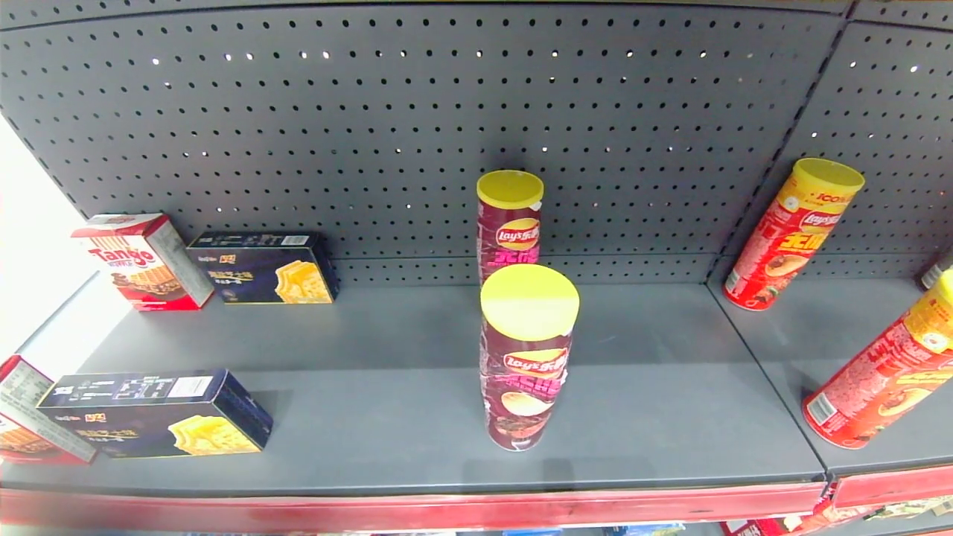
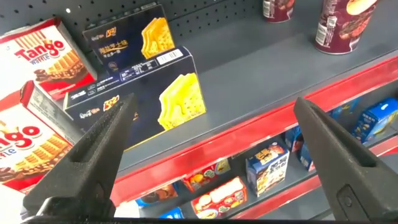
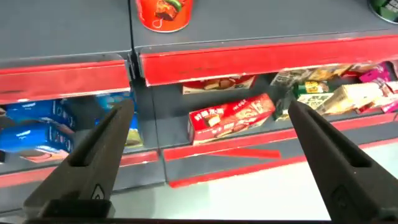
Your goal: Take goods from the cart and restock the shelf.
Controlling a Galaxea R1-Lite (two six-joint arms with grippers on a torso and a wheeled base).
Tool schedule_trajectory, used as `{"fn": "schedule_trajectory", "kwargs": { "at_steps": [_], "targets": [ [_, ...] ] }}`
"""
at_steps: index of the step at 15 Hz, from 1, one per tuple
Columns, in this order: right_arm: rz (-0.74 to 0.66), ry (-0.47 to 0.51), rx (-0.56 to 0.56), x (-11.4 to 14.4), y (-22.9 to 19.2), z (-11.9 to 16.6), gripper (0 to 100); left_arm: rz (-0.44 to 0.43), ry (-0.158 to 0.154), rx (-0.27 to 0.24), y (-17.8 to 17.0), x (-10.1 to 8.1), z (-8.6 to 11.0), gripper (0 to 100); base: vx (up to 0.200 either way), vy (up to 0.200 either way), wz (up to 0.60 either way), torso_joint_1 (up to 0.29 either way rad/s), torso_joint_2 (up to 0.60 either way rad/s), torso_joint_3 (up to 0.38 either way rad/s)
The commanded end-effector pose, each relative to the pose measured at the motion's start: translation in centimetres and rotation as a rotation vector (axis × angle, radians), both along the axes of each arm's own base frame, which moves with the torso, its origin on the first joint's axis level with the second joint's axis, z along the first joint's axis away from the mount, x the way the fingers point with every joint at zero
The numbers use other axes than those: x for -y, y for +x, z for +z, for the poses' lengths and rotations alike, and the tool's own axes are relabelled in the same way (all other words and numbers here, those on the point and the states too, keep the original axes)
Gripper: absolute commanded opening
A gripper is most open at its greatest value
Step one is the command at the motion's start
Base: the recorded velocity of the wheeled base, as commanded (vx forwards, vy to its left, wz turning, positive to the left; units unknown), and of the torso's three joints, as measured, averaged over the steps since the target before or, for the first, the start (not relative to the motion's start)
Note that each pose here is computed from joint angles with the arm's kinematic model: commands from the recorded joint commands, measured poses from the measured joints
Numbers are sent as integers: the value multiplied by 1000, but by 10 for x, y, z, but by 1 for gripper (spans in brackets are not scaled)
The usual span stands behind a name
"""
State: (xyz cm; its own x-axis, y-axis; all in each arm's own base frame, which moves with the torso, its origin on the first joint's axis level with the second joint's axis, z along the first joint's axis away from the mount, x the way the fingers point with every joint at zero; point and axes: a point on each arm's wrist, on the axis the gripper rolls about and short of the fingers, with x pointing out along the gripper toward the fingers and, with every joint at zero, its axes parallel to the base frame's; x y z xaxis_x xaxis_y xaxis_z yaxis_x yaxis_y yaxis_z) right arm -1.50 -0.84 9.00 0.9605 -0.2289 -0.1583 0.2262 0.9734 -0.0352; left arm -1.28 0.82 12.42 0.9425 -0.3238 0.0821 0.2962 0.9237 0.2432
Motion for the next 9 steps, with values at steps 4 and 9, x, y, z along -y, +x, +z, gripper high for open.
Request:
{"fn": "schedule_trajectory", "kwargs": {
  "at_steps": [4, 9],
  "targets": [
    [168, 119, 141, -5, -1, -8, 100, -2, 1, -4, 0, 0, 0, 100, 0, 0, 0, 0, 0, 0],
    [104, 23, 68, -9, -1, -13, 100, -8, 5, -13, 1, 0, -3, 100, 0, 0, 0, 0, 0, 0]
  ]
}}
